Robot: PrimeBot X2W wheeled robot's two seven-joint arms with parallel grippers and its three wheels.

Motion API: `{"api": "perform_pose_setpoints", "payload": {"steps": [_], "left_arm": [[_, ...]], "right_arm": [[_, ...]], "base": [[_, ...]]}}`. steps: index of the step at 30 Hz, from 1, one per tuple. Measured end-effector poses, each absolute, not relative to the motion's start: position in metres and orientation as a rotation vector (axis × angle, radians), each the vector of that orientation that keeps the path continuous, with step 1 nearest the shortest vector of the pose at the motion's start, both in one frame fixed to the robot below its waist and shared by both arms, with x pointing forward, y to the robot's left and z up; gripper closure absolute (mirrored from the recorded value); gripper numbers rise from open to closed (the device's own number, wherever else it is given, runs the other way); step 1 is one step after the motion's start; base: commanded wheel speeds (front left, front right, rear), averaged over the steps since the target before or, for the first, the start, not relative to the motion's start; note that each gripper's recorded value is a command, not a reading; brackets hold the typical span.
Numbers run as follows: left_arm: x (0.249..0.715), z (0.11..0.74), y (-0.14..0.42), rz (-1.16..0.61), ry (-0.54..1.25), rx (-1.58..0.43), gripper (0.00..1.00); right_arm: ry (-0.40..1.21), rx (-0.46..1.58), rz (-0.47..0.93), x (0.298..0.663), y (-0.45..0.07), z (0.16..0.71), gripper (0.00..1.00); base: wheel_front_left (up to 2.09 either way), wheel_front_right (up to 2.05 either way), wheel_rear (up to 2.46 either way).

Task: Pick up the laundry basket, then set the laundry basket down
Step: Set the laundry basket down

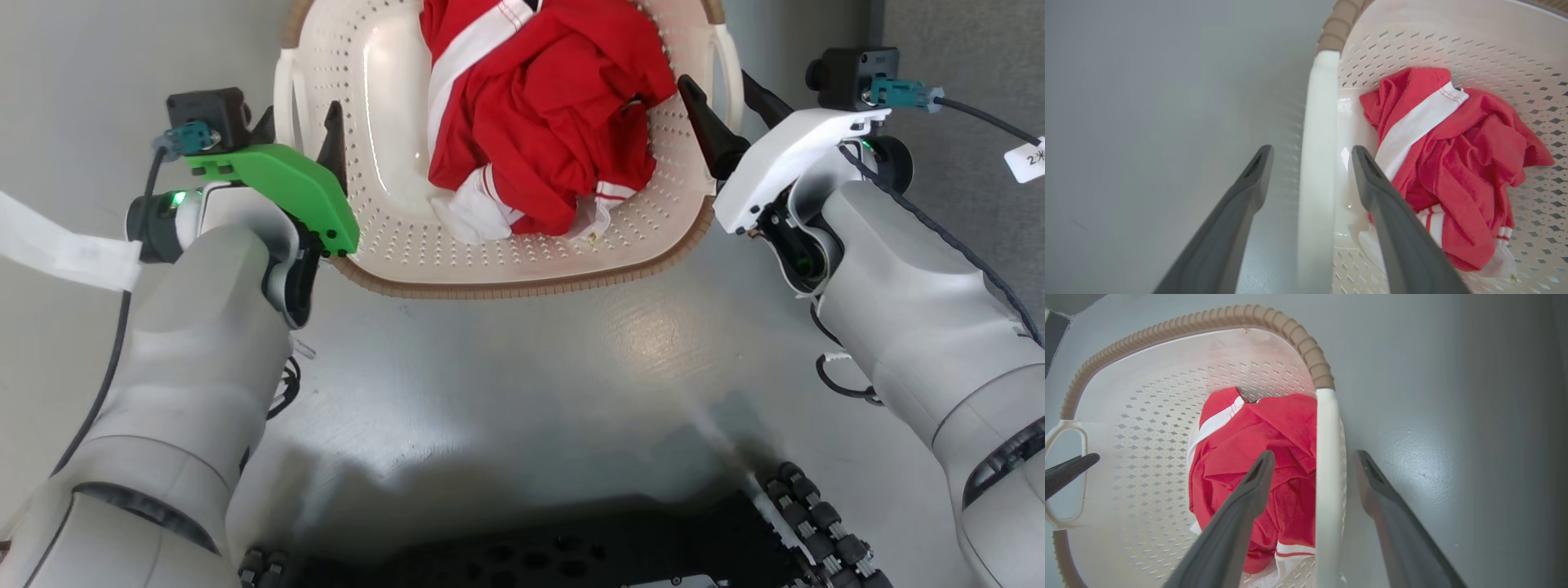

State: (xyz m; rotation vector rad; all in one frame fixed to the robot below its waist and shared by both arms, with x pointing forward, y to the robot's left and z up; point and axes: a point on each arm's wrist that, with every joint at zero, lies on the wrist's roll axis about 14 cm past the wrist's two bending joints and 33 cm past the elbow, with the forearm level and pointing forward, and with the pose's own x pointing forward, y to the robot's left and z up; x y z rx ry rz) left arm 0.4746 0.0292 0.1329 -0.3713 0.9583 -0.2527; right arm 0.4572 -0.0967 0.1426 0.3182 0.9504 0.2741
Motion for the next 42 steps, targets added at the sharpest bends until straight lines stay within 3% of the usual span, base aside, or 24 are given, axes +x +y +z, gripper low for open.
{"api": "perform_pose_setpoints", "payload": {"steps": [12, 32, 42], "left_arm": [[0.488, 0.177, 0.040, -0.245, 0.857, -0.371, 0.00], [0.519, 0.312, 0.049, -0.279, 0.511, -0.393, 0.00], [0.514, 0.379, 0.064, -0.237, 0.334, -0.440, 0.00]], "right_arm": [[0.887, 0.282, 0.261, 0.464, -0.108, 0.180, 0.00], [0.528, 0.274, 0.245, 0.513, -0.133, 0.315, 0.00], [0.341, 0.298, 0.240, 0.511, -0.135, 0.383, 0.00]], "base": [[0.00, 0.00, 0.00], [0.00, 0.00, 0.00], [0.00, 0.00, 0.00]]}}
